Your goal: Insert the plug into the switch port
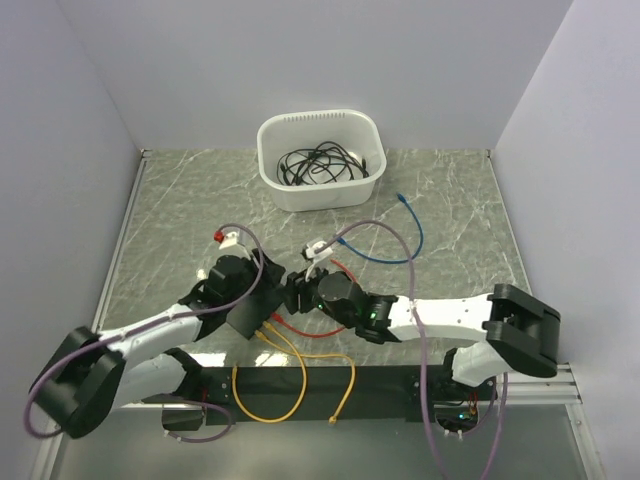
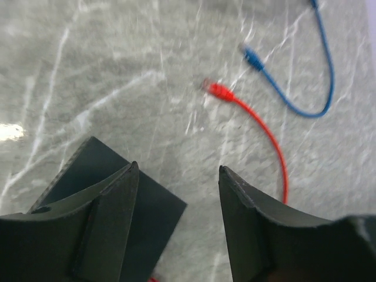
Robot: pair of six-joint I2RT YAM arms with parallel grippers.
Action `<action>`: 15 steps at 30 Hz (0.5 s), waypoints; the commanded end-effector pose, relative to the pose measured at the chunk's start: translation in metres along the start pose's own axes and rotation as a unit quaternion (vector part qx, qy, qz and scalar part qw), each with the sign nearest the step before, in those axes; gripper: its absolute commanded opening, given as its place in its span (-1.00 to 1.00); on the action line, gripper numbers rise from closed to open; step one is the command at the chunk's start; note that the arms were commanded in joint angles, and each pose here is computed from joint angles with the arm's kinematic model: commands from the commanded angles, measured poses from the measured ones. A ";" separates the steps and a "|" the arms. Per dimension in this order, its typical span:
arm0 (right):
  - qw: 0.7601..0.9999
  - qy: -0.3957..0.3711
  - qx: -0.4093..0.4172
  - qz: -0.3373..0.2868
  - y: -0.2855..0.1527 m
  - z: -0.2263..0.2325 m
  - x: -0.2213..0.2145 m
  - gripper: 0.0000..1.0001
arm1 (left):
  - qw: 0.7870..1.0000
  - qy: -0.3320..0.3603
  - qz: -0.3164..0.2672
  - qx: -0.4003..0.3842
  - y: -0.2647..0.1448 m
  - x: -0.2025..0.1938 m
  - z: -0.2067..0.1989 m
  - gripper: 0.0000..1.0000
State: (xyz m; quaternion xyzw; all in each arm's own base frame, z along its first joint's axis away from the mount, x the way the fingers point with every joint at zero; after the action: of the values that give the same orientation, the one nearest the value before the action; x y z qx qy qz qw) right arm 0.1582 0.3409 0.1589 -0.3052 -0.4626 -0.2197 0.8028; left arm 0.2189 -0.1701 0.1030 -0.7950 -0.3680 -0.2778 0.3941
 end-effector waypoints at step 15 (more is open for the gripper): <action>0.995 0.067 -0.073 0.024 0.036 -0.030 0.048 0.66 | 0.976 -0.163 0.030 0.142 -0.086 -0.007 0.028 0.62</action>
State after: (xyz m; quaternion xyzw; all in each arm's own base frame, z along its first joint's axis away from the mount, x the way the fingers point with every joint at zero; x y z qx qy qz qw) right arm 0.2178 0.3284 0.1629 -0.3753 -0.3914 -0.2564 0.8001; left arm 0.1671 -0.1209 0.1361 -0.7758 -0.4389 -0.1510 0.4275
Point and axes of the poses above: each gripper's point midway between its finger pads, its own y axis out along the fingers, its own z axis along the line the jaws close on, x = y × z, the point moved 6 cm from there along -y, back along the fingers, and after that the axes turned 4 degrees about y, right-handed, at the moved point
